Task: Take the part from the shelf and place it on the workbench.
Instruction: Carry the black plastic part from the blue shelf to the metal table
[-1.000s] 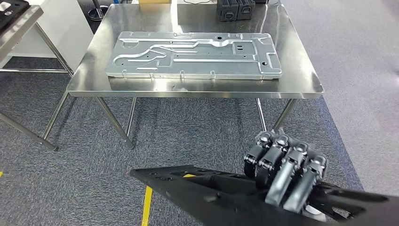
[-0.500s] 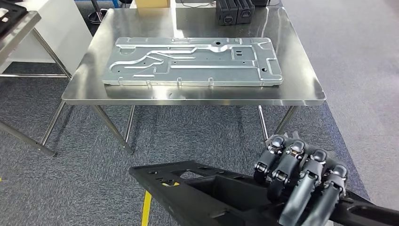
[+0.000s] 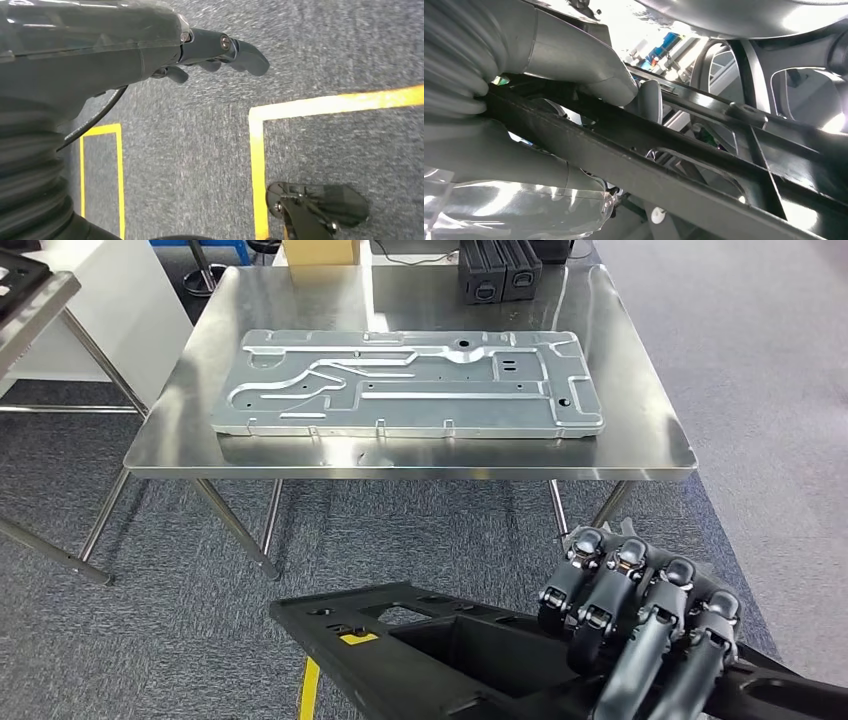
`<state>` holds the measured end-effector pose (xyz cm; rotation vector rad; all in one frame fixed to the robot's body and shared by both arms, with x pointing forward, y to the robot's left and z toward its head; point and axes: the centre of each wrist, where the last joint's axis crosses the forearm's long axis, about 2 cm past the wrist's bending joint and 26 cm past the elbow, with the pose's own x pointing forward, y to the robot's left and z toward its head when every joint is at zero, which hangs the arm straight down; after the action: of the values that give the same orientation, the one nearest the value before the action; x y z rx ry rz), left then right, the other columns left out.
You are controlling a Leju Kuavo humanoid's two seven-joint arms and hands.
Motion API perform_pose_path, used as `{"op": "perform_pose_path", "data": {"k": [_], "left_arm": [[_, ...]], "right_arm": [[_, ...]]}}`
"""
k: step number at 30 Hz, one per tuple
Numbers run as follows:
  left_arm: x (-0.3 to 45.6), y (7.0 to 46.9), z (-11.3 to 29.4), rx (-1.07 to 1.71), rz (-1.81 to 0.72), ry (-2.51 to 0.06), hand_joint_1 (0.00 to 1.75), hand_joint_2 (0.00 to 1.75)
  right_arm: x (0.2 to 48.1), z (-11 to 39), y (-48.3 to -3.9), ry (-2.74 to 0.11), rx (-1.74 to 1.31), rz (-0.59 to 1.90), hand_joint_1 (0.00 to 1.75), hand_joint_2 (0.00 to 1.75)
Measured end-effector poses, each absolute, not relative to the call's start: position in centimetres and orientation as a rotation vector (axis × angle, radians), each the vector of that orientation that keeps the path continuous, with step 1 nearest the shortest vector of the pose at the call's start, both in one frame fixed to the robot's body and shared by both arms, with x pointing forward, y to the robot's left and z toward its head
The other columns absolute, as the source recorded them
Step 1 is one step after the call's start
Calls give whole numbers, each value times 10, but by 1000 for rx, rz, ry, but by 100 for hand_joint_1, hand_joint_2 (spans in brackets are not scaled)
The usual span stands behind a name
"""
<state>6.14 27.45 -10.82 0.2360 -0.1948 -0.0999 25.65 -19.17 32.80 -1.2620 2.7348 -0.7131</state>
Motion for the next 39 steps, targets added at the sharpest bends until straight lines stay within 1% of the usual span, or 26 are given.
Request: {"op": "perform_pose_path", "data": {"k": [39], "left_arm": [[62, 274, -108, 234, -107, -193, 0, 175]], "right_arm": [[254, 328, -192, 2715, -1275, -731, 175, 175]]}}
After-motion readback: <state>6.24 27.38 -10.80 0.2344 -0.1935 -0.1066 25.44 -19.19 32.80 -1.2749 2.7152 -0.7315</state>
